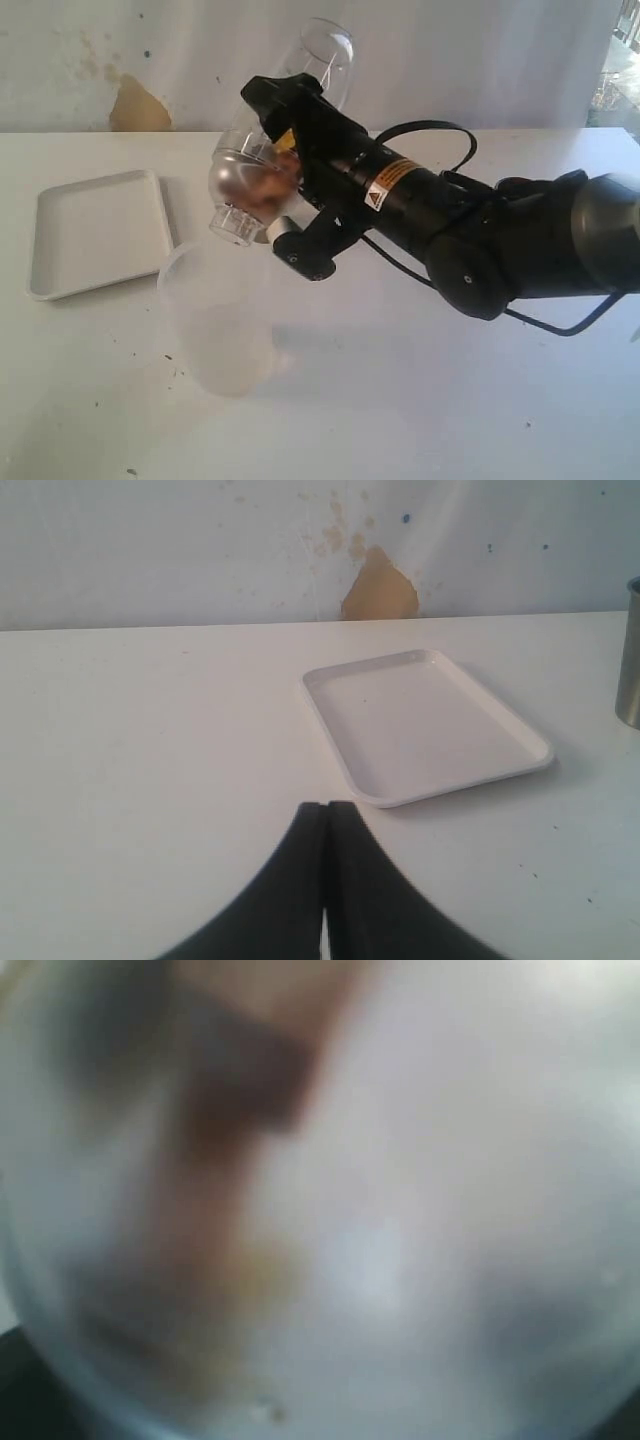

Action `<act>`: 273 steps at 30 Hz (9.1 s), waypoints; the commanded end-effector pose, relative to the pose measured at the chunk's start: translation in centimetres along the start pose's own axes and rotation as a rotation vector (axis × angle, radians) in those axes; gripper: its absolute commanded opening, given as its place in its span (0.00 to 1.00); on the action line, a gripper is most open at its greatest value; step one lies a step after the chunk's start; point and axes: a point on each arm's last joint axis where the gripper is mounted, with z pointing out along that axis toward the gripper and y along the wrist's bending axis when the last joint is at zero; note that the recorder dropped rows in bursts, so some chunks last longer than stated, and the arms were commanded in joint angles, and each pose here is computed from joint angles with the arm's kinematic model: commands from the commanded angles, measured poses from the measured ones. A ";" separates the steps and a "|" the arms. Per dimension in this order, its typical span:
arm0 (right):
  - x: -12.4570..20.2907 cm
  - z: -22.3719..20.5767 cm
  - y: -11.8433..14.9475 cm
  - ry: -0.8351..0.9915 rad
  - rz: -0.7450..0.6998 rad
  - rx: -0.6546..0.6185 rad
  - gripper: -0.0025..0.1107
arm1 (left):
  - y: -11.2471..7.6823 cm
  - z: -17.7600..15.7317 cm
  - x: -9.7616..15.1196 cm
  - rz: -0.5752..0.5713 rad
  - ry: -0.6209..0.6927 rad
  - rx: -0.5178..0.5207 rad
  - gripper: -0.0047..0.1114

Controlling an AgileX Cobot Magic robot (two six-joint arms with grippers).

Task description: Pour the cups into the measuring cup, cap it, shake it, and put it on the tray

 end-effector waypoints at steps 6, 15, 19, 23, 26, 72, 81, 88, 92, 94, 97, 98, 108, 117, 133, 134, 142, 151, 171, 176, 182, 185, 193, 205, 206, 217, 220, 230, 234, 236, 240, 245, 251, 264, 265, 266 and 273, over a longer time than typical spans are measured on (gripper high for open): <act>0.6 -0.2 -0.8 0.043 0.098 0.056 0.02 | 0.0 0.0 0.1 -0.007 -0.005 0.001 0.04; 2.5 -0.5 -1.3 0.215 0.653 0.190 0.02 | 0.0 0.0 0.1 -0.007 -0.005 0.001 0.04; 5.7 -1.0 -0.2 0.415 1.427 0.317 0.02 | 0.0 0.0 0.1 -0.007 -0.005 0.001 0.04; 7.6 0.1 2.0 0.365 1.910 0.132 0.02 | 0.0 0.0 0.1 -0.007 -0.005 0.001 0.04; 9.2 0.8 2.9 0.325 2.054 -0.003 0.02 | 0.0 0.0 0.1 -0.007 -0.005 0.001 0.04; 6.4 5.0 14.2 0.444 2.072 -0.343 0.77 | 0.0 0.0 0.1 -0.007 -0.005 0.001 0.04; 6.9 4.7 13.3 0.463 2.068 -0.345 0.79 | 0.0 0.0 0.1 -0.007 -0.005 0.001 0.04; 7.0 4.7 13.3 0.467 2.055 -0.351 0.79 | 0.0 0.0 0.1 -0.007 -0.005 0.001 0.04; 7.0 4.7 13.2 0.422 1.914 -0.368 0.80 | 0.0 0.0 0.1 -0.007 -0.005 0.001 0.04; 6.9 4.7 13.2 0.422 1.917 -0.370 0.82 | 0.0 0.0 0.1 -0.007 -0.005 0.001 0.04; 7.0 4.4 13.2 0.506 2.036 -0.389 0.86 | 0.0 0.0 0.1 -0.007 -0.005 0.001 0.04; 7.0 4.4 13.2 0.508 2.027 -0.395 0.87 | 0.0 0.0 0.1 -0.007 -0.005 0.001 0.04; 8.2 3.8 11.2 0.531 1.983 -0.398 0.93 | 0.0 0.0 0.1 -0.007 -0.005 0.001 0.04; 9.3 2.7 8.9 0.586 1.964 -0.418 0.93 | 0.0 0.0 0.1 -0.007 -0.005 0.001 0.04; 10.0 -0.9 3.0 0.538 2.013 -0.324 0.93 | 0.0 0.0 0.1 -0.007 -0.005 0.001 0.04; 10.3 -1.3 2.3 0.543 2.010 -0.315 0.93 | 0.0 0.0 0.1 -0.007 -0.005 0.001 0.04; 12.3 -5.2 -2.6 0.647 2.071 -0.275 0.93 | 0.0 0.0 0.1 -0.007 -0.005 0.001 0.04; 12.7 -13.5 -9.4 0.653 2.209 -0.265 0.02 | 0.0 0.0 0.1 -0.007 -0.005 0.001 0.04; 10.0 -28.3 -15.0 0.481 2.268 -0.082 0.03 | 0.0 0.0 0.1 -0.007 -0.005 0.001 0.04; 9.6 -31.3 -16.3 0.402 2.260 0.030 0.03 | 0.0 0.0 0.1 -0.007 -0.005 0.001 0.04; 9.2 -31.9 -15.9 0.373 2.259 0.077 0.03 | 0.0 0.0 0.1 -0.007 -0.005 0.001 0.04; 8.7 -32.7 -15.4 0.288 2.244 0.208 0.03 | 0.0 0.0 0.1 -0.007 -0.005 0.001 0.04; 7.2 -35.1 -14.0 0.071 2.170 0.540 0.03 | 0.0 0.0 0.1 -0.007 -0.005 0.001 0.04; 4.8 -35.8 -9.7 0.207 2.095 0.690 0.03 | 0.0 0.0 0.1 -0.007 -0.005 0.001 0.04; 4.8 -35.7 -9.5 0.229 2.088 0.699 0.03 | 0.0 0.0 0.1 -0.007 -0.005 0.001 0.04; 3.9 -34.4 -5.7 0.452 2.014 0.585 0.03 | 0.0 0.0 0.1 -0.007 -0.005 0.001 0.04; 3.4 -34.0 -4.2 0.506 2.023 0.515 0.03 | 0.0 0.0 0.1 -0.007 -0.005 0.001 0.04; 1.0 -32.9 1.9 0.652 2.070 0.305 0.03 | 0.0 0.0 0.1 -0.007 -0.005 0.001 0.04; 0.2 -32.7 3.5 0.687 2.076 0.252 0.03 | 0.0 0.0 0.1 -0.007 -0.005 0.001 0.04; -0.1 -32.8 4.0 0.735 2.081 0.178 0.03 | 0.0 0.0 0.1 -0.007 -0.005 0.001 0.04; -0.3 -32.9 4.4 0.771 2.081 0.124 0.03 | 0.0 0.0 0.1 -0.007 -0.005 0.001 0.04; -0.5 -33.0 4.7 0.797 2.077 0.085 0.03 | 0.0 0.0 0.1 -0.007 -0.005 0.001 0.04; -0.5 -33.0 4.7 0.797 2.080 0.086 0.03 | 0.0 0.0 0.1 -0.007 -0.005 0.001 0.04; -0.5 -33.0 4.7 0.798 2.077 0.085 0.03 | 0.0 0.0 0.1 -0.007 -0.005 0.001 0.04; -0.5 -33.0 4.7 0.798 2.077 0.085 0.03 | 0.0 0.0 0.1 -0.007 -0.005 0.001 0.04; -0.5 -33.0 4.7 0.798 2.077 0.085 0.03 | 0.0 0.0 0.1 -0.007 -0.005 0.001 0.04; -0.5 -33.0 4.7 0.798 2.077 0.085 0.03 | 0.0 0.0 0.1 -0.007 -0.005 0.001 0.04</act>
